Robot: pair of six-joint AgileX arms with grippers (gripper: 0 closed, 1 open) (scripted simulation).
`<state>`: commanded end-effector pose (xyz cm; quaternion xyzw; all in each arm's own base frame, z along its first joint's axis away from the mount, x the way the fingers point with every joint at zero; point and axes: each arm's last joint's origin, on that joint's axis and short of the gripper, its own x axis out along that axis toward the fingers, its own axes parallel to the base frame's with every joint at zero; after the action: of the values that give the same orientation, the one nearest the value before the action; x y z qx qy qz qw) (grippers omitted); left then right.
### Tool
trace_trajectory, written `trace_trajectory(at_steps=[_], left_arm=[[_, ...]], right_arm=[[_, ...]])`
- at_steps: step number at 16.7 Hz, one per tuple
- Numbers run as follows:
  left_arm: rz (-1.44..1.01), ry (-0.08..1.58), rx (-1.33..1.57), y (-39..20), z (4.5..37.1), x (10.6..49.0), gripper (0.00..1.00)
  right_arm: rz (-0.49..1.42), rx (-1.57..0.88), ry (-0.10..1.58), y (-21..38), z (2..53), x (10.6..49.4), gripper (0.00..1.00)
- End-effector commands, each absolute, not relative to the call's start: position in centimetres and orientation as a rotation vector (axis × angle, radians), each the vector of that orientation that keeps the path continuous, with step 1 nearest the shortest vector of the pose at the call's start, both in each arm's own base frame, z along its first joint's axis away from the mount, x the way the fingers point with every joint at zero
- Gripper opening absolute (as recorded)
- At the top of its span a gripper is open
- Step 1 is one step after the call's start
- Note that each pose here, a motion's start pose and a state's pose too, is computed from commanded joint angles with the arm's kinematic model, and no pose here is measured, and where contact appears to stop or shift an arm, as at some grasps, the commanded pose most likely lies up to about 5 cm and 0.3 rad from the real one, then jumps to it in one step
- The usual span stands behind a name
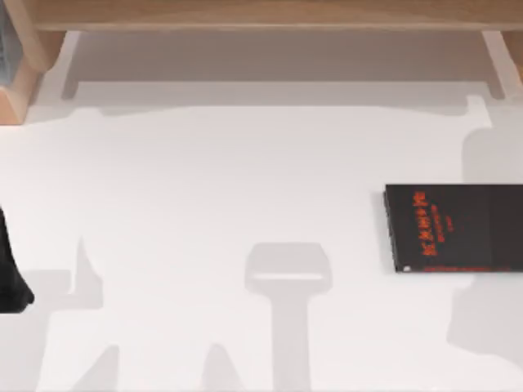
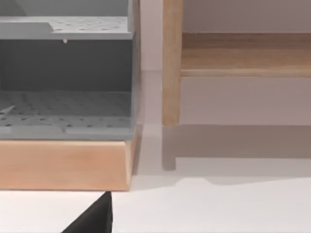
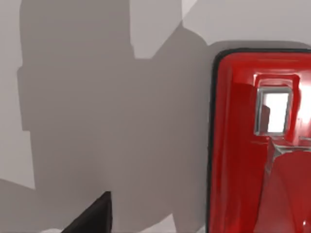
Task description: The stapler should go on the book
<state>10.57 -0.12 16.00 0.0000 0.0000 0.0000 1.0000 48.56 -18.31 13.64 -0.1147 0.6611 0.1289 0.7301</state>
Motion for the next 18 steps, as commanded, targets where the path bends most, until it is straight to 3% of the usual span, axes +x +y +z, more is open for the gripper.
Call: trace_trajectory(at_steps=[1, 14, 18], left_arm=[[0.000, 0.000, 0.000, -0.12, 16.00, 10.57, 1.00], [0.000, 0.000, 0.000, -0.12, 16.00, 10.57, 1.00], [0.000, 0.000, 0.000, -0.12, 16.00, 10.57, 1.00]], right_arm=[[0.284, -0.253, 1.456, -18.31, 13.64, 48.56, 1.00], [0.284, -0.253, 1.456, -18.31, 13.64, 48.56, 0.02], [0.284, -0.253, 1.456, -18.31, 13.64, 48.56, 0.00]])
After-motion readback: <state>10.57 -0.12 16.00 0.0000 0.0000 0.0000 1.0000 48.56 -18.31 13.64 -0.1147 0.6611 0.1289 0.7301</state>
